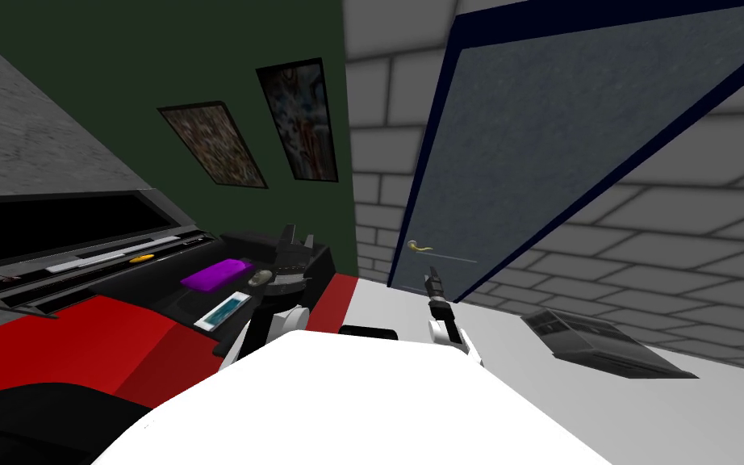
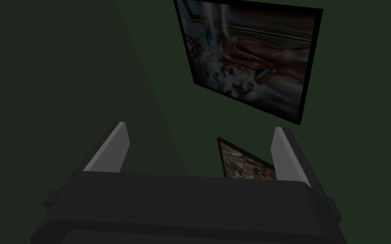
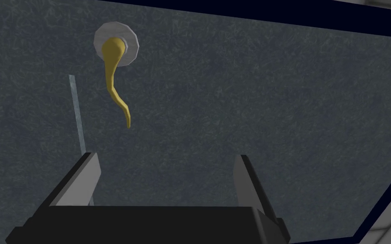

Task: Pull the door open

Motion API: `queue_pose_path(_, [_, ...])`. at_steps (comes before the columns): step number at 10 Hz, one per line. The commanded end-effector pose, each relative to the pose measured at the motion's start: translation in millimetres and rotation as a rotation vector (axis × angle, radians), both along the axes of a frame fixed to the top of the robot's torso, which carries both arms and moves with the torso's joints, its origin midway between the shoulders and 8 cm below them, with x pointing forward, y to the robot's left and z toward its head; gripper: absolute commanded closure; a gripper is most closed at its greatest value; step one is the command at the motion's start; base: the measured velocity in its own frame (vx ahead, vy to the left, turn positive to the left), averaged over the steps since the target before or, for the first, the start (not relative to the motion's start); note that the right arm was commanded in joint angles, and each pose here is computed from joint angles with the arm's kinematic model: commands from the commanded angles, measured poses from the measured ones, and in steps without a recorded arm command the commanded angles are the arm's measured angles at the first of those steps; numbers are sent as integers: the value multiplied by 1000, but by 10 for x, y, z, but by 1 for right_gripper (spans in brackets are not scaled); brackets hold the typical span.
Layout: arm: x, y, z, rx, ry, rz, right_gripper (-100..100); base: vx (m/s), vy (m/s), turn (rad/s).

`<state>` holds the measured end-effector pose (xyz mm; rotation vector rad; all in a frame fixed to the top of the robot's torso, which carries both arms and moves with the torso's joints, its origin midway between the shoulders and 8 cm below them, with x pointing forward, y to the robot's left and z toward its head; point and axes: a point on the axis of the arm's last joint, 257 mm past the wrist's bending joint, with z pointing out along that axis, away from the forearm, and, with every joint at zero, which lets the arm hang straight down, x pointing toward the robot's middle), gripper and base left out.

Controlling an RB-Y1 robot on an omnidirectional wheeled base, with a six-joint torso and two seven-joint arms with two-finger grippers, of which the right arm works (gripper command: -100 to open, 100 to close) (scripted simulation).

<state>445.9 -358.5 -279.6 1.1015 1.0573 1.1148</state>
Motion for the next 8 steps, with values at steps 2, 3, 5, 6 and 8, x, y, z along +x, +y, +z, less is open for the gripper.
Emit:
queue_pose_path(2, [-17,-94,-166,-1,31,-12,-100,123,-20,29])
queue_pose_path(3, [-22,-123,-220,-1,41,-17,-100,92,-11,26])
queue_pose_path(5, [-39,-202,-369,-2,70,-29,-100,142,-15,38])
queue_pose_path(6, [-51,-248,-455,-1,86,-36,-100,143,-40,48])
queue_pose_path(8, [-71,-311,-569,-1,109,-46,-100,127,-32,30])
